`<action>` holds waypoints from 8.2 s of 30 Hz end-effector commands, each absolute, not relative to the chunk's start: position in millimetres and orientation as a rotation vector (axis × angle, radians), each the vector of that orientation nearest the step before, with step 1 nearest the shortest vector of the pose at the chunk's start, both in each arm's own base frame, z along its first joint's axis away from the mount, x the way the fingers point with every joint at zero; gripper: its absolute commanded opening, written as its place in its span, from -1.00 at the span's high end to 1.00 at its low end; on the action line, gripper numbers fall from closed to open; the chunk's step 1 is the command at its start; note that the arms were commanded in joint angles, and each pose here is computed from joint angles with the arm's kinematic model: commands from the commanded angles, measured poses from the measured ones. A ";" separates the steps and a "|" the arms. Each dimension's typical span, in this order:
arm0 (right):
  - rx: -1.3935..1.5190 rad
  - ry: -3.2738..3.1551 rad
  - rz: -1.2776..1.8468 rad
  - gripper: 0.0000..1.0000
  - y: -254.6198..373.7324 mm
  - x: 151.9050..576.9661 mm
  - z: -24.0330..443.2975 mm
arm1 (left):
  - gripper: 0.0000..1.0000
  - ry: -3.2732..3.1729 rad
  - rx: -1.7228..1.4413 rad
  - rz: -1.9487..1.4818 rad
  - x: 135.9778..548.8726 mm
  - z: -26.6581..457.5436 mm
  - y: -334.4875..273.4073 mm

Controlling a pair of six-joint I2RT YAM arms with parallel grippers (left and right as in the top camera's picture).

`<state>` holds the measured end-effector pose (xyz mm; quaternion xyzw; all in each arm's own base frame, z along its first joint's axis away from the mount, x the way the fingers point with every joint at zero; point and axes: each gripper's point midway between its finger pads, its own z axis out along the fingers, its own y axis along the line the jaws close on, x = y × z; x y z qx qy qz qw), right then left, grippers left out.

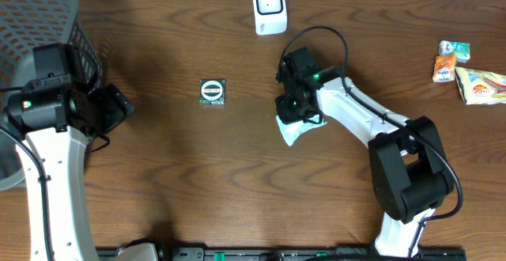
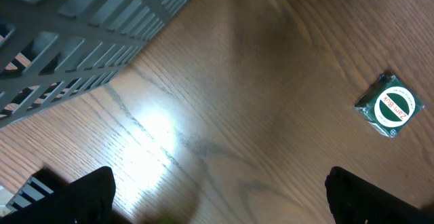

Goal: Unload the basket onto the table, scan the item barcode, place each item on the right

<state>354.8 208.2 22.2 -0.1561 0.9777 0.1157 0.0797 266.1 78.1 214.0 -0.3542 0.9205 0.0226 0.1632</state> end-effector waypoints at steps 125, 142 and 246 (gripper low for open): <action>-0.282 2.185 1.284 0.97 245.5 362.5 261.6 | -0.95 2.619 -1.026 0.087 263.3 214.2 81.3; -0.310 2.191 1.296 0.98 255.2 355.8 261.0 | -0.95 2.619 -1.026 0.087 263.3 214.2 81.3; -0.681 2.687 -0.566 0.26 202.0 318.2 53.8 | -0.95 2.619 -1.026 0.087 263.3 214.2 81.3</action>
